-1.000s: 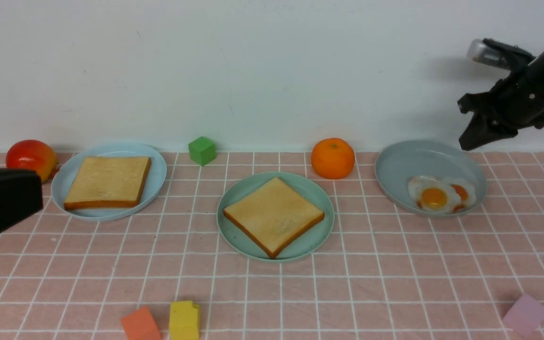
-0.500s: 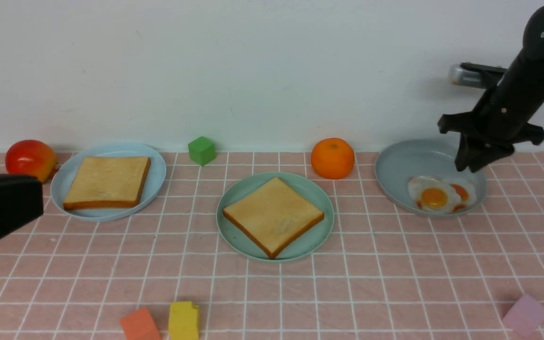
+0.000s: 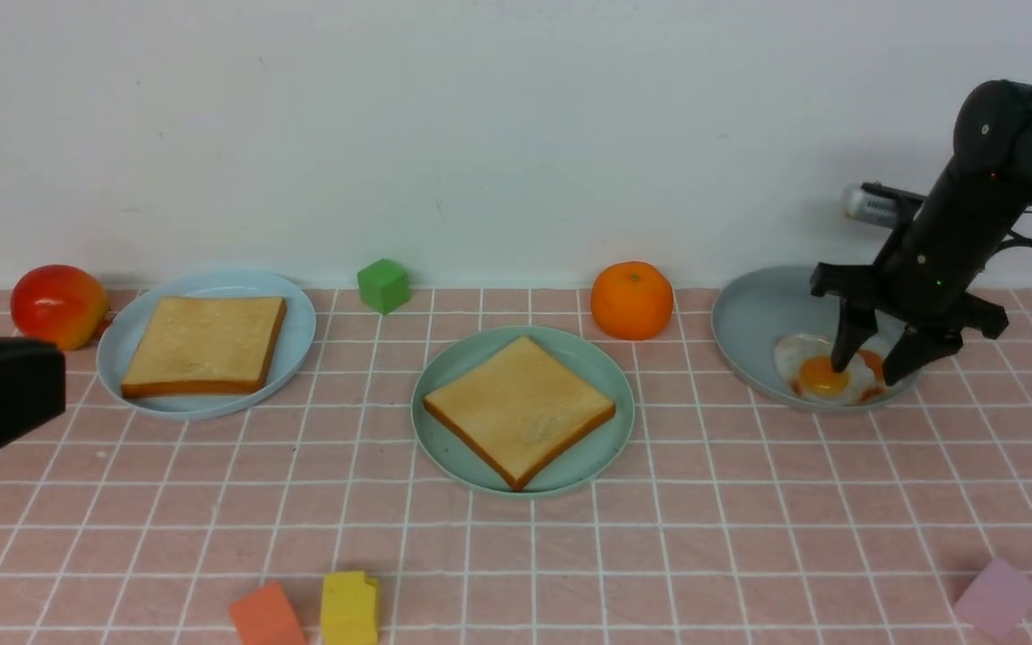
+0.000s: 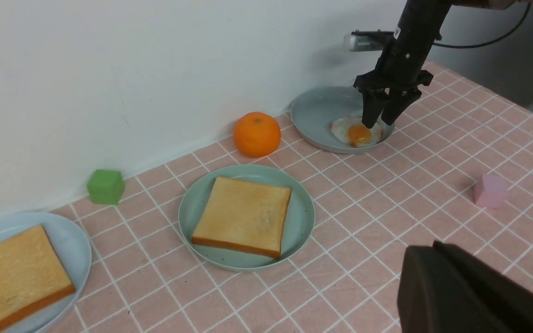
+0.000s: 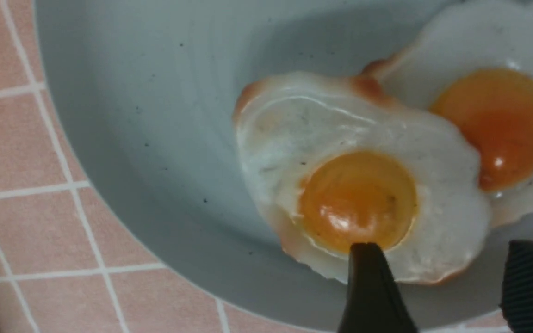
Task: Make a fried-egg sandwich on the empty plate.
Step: Use the right arm to grab a fried egg
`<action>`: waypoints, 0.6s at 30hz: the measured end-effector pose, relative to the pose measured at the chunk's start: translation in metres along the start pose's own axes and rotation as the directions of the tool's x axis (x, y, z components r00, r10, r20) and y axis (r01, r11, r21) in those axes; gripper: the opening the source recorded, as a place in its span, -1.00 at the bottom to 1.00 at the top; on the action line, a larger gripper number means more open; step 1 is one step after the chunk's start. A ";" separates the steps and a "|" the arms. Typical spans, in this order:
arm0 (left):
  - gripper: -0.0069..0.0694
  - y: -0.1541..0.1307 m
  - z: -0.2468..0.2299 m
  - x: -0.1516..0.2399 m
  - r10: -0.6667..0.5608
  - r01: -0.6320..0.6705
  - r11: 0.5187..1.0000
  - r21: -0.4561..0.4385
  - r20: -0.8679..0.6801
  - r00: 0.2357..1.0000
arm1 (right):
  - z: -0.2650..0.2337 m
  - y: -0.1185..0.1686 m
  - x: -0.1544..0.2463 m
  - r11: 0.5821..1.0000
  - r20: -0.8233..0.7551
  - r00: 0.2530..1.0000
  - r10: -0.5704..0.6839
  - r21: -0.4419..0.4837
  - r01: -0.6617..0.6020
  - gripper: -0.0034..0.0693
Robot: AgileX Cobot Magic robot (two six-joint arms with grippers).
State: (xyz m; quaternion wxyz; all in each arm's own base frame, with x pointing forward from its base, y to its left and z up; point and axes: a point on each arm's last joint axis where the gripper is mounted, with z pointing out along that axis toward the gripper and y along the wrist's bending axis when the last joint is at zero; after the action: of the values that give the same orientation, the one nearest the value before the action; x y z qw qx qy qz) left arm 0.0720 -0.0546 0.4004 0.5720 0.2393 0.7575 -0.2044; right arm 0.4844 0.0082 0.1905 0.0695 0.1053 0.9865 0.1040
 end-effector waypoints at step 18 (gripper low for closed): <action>-0.85 0.000 0.000 0.001 0.000 0.000 1.000 -0.001 -0.015 1.000 | 0.016 -0.004 -0.001 0.998 -0.024 0.997 0.068 0.019 -0.067 0.18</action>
State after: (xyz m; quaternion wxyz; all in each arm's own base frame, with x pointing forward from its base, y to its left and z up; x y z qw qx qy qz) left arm 0.0717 -0.0544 0.3991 0.5664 0.2406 0.7617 -0.2024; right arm 0.4869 0.0071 0.1742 0.0530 0.1378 0.9841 0.0988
